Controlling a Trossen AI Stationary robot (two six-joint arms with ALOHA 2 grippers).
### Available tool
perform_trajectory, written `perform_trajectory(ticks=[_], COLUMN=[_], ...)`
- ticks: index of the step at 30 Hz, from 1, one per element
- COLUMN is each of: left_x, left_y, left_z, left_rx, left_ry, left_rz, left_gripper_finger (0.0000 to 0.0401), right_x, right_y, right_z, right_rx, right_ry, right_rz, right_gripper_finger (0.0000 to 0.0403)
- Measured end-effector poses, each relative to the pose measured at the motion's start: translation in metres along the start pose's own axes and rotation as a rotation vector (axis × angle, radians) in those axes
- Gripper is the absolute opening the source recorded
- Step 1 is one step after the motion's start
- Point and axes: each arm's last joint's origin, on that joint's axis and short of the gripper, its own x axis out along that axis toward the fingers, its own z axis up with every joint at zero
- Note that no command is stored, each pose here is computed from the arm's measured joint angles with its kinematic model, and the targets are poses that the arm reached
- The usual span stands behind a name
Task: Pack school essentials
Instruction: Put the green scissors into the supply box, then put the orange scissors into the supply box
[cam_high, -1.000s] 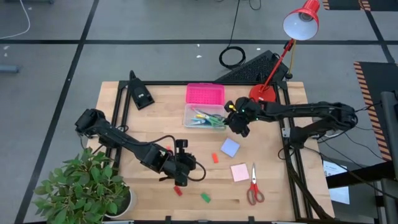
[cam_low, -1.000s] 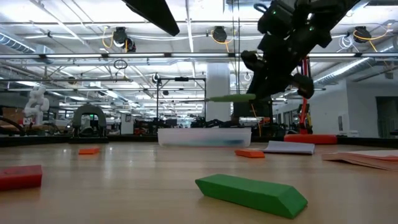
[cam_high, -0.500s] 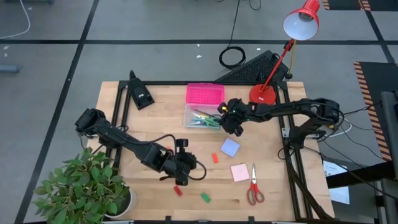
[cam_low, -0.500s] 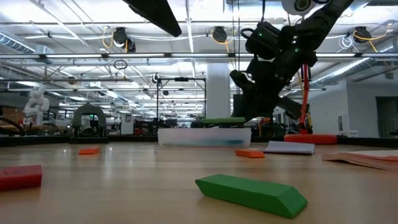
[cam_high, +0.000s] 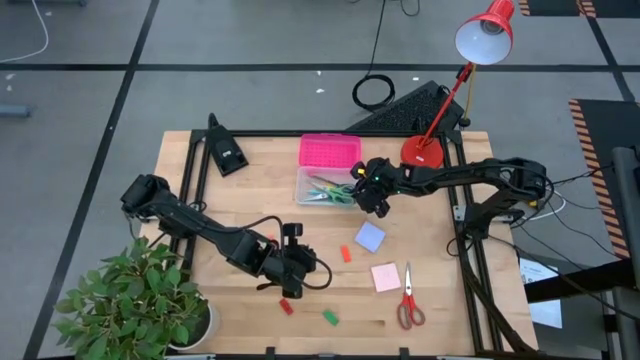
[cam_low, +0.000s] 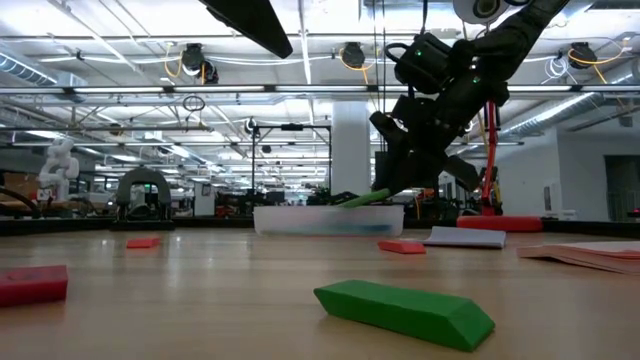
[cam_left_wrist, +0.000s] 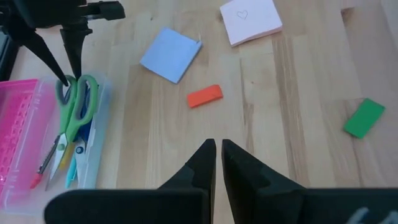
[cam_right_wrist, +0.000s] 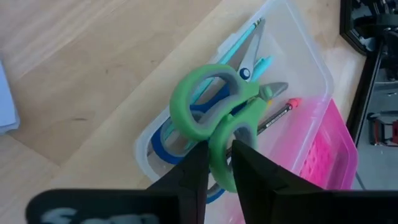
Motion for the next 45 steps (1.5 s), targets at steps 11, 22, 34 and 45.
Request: perform_trajectory(ticks=[11,22,34,45], left_x=[0.000,0.000,0.008,0.019], left_y=[0.000,0.000,0.018,0.043], left_z=[0.000,0.000,0.006,0.011], left_rx=[0.001,0.003,-0.005,-0.012], left_ry=[0.000,-0.001,-0.017,-0.015], left_rz=[0.001,0.002,0.052,0.065], left_gripper_finger=[0.0031,0.0031,0.0031,0.0031], right_x=[0.000,-0.008,-0.058,-0.104], right_y=[-0.003,-0.004,-0.003,0.004], right_z=[0.000,0.004,0.024,0.028], right_rx=[0.022,0.061,0.332,0.557], right_ry=[0.016,0.027,-0.051,-0.090], right_rz=[-0.038,-0.056,-0.079,-0.080], right_gripper_finger=[0.0069,0.0069,0.0069,0.0069])
